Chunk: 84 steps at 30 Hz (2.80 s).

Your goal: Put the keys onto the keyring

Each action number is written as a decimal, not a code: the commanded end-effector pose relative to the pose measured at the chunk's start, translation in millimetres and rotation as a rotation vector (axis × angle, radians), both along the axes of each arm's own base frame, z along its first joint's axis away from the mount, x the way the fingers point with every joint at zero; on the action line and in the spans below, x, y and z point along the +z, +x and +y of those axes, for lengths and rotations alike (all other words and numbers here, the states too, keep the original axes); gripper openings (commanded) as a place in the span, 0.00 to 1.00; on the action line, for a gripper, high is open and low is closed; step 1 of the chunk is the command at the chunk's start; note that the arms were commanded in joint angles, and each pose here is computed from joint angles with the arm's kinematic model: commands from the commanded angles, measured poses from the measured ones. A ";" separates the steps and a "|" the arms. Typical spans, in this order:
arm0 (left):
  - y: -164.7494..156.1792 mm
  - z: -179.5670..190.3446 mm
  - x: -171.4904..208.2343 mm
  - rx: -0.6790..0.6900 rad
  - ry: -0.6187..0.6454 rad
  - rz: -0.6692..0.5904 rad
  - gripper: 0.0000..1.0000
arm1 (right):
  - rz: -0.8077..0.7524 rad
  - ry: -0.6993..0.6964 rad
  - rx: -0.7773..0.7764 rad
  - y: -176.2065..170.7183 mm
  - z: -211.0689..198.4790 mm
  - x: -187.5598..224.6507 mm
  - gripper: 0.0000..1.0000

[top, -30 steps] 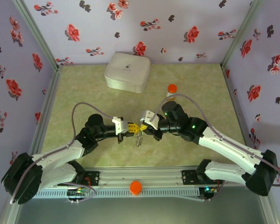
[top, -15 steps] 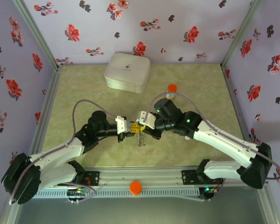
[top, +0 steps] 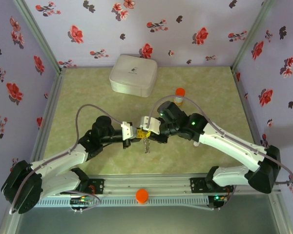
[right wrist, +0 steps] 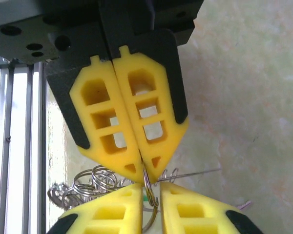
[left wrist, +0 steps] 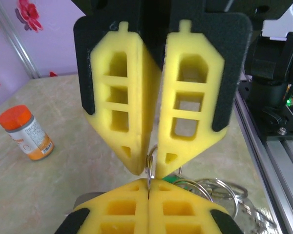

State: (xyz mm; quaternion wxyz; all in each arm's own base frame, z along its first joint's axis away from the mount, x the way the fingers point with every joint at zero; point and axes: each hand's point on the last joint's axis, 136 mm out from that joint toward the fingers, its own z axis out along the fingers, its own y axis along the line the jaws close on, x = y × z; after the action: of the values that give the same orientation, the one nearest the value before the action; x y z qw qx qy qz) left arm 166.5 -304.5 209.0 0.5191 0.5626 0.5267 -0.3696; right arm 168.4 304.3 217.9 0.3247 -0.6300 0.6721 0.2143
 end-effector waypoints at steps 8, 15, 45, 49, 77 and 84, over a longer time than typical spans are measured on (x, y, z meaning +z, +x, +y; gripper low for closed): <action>-4.1 1.3 34.7 0.001 -0.171 -0.089 0.00 | 0.005 0.173 -0.060 -1.8 -15.1 20.9 0.25; -3.7 1.4 33.5 0.001 -0.169 -0.097 0.00 | 0.036 0.192 -0.063 -6.8 -15.4 16.8 0.26; -4.1 0.4 36.3 -0.005 -0.176 -0.094 0.00 | 0.138 0.081 -0.103 6.9 -4.5 -13.7 0.00; -5.8 0.0 36.2 -0.015 -0.177 -0.090 0.00 | 0.151 0.096 -0.096 8.6 2.3 -13.2 0.00; -7.6 1.1 38.8 -0.017 -0.194 -0.067 0.00 | 0.103 0.242 -0.123 1.3 -11.2 -35.2 0.35; -8.2 -0.2 39.6 -0.025 -0.199 -0.058 0.00 | 0.121 0.332 -0.115 2.6 0.0 -35.5 0.35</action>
State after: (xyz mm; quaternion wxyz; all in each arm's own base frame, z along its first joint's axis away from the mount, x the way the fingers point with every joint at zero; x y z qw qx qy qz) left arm 164.3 -303.2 228.4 0.5635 0.5267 0.4972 -0.3974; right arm 168.2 293.2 169.9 0.3694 -0.5318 0.6981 0.3056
